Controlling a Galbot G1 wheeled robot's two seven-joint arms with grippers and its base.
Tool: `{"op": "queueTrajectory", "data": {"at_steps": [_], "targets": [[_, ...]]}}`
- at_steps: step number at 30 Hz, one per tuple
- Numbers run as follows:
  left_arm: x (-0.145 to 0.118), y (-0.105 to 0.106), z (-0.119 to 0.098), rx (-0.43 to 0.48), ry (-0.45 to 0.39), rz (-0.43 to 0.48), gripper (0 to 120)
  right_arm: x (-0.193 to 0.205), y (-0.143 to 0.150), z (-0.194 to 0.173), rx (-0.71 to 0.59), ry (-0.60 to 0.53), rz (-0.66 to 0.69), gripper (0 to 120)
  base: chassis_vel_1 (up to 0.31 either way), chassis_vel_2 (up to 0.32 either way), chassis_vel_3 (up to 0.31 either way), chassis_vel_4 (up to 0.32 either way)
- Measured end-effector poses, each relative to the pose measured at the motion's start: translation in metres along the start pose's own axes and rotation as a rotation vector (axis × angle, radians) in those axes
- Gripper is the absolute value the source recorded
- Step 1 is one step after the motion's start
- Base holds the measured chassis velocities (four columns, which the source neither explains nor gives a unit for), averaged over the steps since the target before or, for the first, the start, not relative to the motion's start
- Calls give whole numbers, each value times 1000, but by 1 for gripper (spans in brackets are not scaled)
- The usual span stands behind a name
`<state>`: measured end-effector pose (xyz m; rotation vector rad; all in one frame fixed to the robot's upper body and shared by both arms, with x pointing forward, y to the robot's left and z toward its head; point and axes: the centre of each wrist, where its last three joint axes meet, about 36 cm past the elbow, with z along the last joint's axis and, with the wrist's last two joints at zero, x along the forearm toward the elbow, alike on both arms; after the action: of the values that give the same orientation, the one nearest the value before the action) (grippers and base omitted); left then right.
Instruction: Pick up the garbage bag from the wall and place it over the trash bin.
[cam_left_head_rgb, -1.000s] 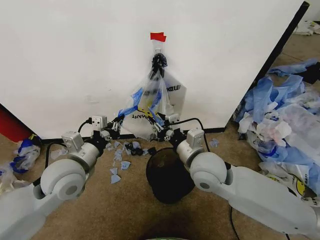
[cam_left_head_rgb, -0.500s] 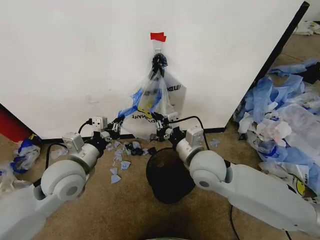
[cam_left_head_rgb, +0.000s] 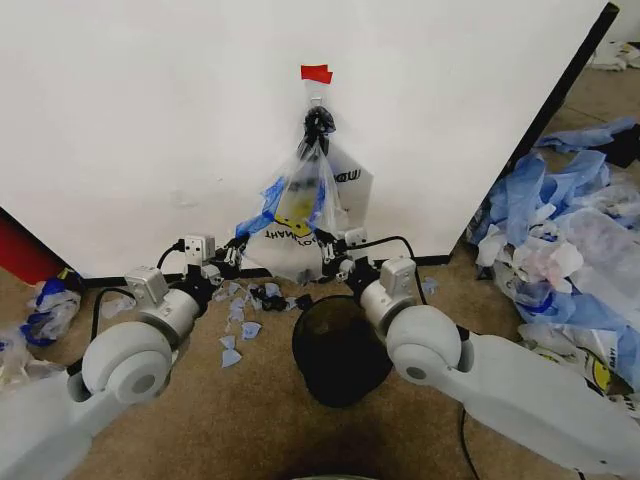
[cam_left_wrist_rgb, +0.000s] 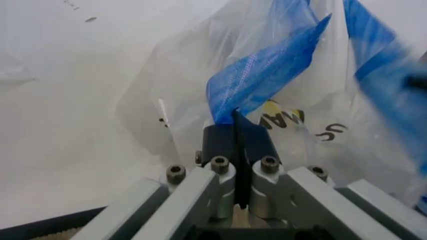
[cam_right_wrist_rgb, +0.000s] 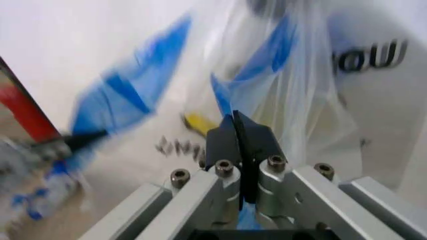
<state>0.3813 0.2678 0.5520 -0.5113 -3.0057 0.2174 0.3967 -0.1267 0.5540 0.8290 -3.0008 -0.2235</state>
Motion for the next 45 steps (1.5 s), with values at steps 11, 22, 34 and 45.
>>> {"op": "queueTrajectory", "data": {"at_steps": [11, 22, 34, 45], "targets": [[1, 1, -5, -9, -12, -9, 0, 33, -11, -21, -92, -114, -39, 0, 0, 0, 0, 0], [1, -1, -10, -10, -32, -6, 0, 65, -26, -17, -183, -151, -2, 0, 0, 0, 0, 0], [9, -1, -15, -14, -56, -26, 0, 84, -24, -17, -285, -183, 3, 0, 0, 0, 0, 0], [30, -9, -19, -3, -67, -44, 0, 97, -23, -15, -314, -203, 20, 0, 0, 0, 0, 0]]}}
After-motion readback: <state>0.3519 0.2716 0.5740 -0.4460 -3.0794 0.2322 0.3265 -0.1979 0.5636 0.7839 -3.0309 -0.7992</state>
